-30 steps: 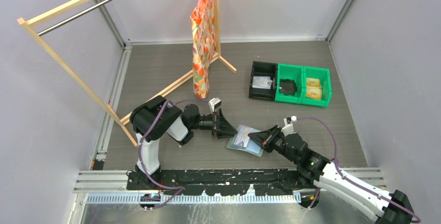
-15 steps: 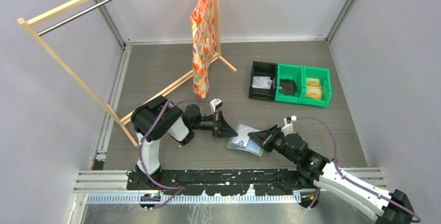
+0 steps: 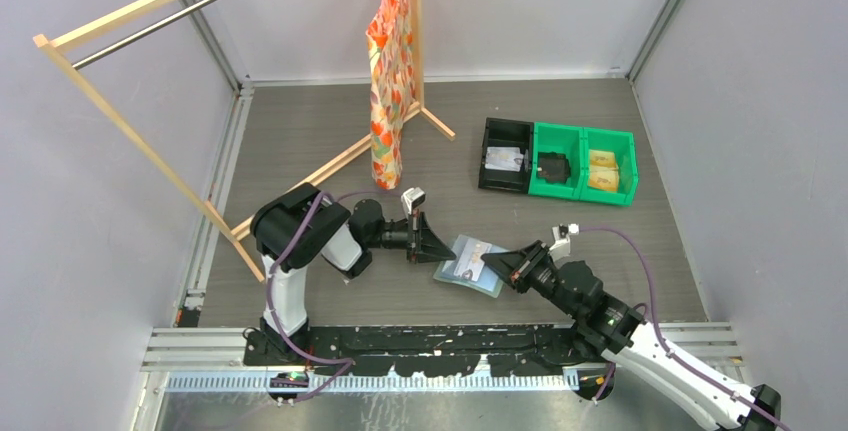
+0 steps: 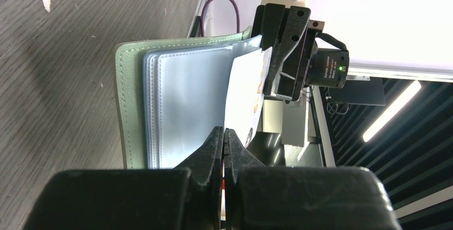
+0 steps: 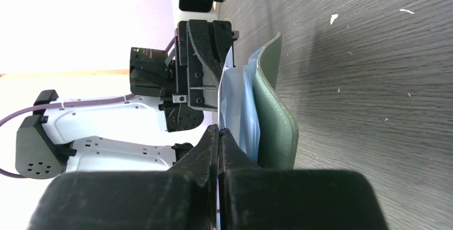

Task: Take the credit cards out of the card holder
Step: Remove the credit card from the card holder, then place the credit card in the storage box.

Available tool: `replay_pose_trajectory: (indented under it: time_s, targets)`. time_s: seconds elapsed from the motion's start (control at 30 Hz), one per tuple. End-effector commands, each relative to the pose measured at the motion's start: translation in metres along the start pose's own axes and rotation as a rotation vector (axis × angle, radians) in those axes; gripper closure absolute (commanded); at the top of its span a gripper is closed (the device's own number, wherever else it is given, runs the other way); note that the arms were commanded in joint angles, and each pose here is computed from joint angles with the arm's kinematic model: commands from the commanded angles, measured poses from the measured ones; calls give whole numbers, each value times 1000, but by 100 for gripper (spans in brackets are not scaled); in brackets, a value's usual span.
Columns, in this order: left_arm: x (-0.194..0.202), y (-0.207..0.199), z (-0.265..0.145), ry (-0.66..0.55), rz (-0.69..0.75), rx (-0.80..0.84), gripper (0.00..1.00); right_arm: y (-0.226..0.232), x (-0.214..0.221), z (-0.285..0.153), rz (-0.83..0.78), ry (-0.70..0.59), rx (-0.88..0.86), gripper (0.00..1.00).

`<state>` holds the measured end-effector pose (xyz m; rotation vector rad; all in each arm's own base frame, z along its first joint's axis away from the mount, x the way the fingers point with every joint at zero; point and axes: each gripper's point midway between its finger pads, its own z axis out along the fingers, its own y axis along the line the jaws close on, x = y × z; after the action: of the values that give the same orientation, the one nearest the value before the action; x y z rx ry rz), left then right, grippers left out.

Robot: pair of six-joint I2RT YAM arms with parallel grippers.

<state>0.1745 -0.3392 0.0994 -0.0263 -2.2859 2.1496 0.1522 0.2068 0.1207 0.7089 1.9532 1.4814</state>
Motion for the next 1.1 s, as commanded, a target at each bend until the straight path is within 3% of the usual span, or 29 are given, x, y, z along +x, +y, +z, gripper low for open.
replay_pose_trajectory:
  time_s: [0.0,0.4,0.6,0.87,1.07]
  targets:
    - [-3,-6,0,-1,34,27,99,-34,2,0,-23,3,108,99]
    - [-23,10,-31,-82,-12,-6,100,-59,-8,-11,-121,-26,296,99]
    - [-21,28,-30,-84,-51,-39,99,-45,-17,-12,-188,-50,320,99]
    - [-18,32,-29,-78,-51,-46,100,-5,-82,-32,-450,-271,458,99]
    - [-17,33,-24,-76,-46,-49,99,31,-134,-32,-513,-395,549,99]
